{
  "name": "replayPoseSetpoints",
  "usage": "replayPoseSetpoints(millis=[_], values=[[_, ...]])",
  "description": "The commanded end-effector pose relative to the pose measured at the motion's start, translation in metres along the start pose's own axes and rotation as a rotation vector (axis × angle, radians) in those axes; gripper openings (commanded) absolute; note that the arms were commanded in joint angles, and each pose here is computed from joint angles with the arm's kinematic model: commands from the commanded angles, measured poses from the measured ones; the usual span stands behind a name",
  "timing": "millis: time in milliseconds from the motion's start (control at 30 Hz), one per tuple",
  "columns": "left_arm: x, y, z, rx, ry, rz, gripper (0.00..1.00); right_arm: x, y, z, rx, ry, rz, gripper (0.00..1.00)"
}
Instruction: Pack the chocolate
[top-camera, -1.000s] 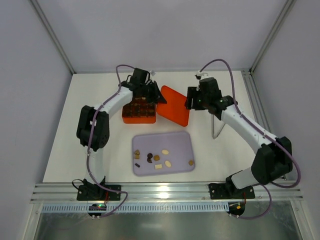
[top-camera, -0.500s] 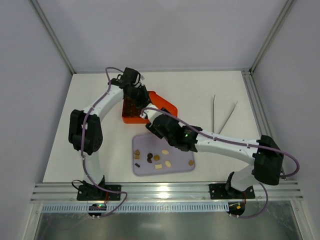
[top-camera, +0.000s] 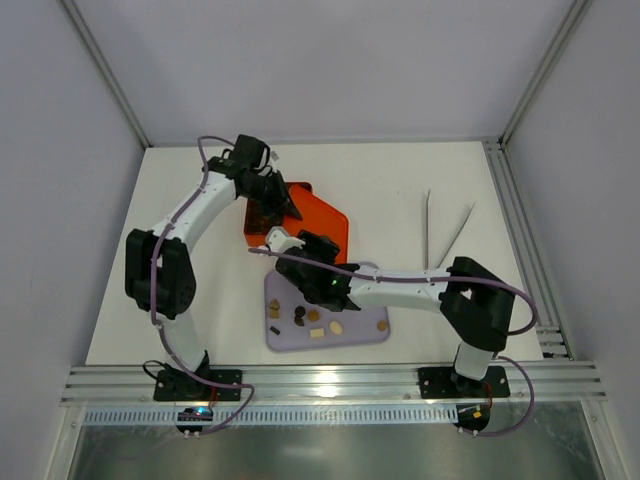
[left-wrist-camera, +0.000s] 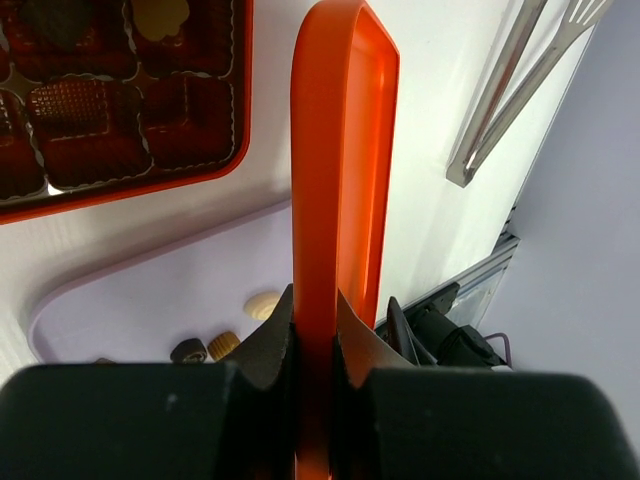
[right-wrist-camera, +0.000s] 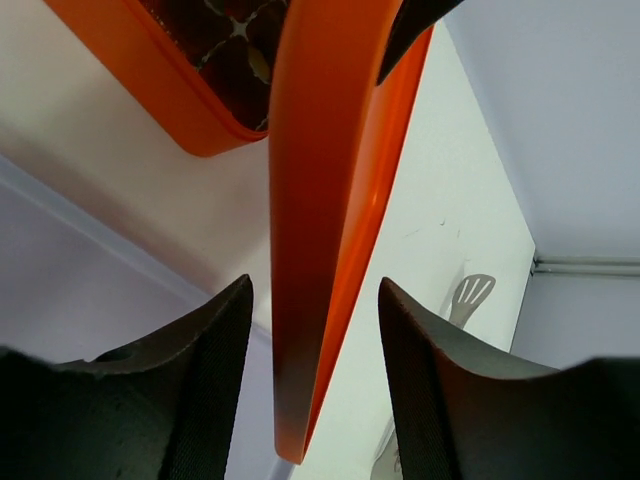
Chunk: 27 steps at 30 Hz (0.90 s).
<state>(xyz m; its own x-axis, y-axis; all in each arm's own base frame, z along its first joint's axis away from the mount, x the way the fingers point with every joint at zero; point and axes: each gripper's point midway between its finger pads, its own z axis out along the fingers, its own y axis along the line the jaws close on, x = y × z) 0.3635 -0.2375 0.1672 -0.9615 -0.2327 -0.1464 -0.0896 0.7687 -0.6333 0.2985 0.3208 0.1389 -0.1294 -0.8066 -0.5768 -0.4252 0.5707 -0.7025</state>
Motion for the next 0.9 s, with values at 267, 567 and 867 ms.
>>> replayPoseSetpoints(millis=[267, 567, 867], values=[[0.007, -0.01, -0.025, 0.065, -0.001, 0.021, 0.0, -0.042, -0.024, 0.012, 0.177, -0.071, 0.04, 0.4], [0.008, -0.012, -0.034, 0.088, -0.014, 0.023, 0.02, -0.047, -0.034, 0.013, 0.254, -0.066, 0.024, 0.05], [-0.019, -0.019, -0.056, 0.099, -0.158, 0.066, 0.78, -0.064, -0.071, -0.012, 0.275, -0.101, 0.068, 0.04]])
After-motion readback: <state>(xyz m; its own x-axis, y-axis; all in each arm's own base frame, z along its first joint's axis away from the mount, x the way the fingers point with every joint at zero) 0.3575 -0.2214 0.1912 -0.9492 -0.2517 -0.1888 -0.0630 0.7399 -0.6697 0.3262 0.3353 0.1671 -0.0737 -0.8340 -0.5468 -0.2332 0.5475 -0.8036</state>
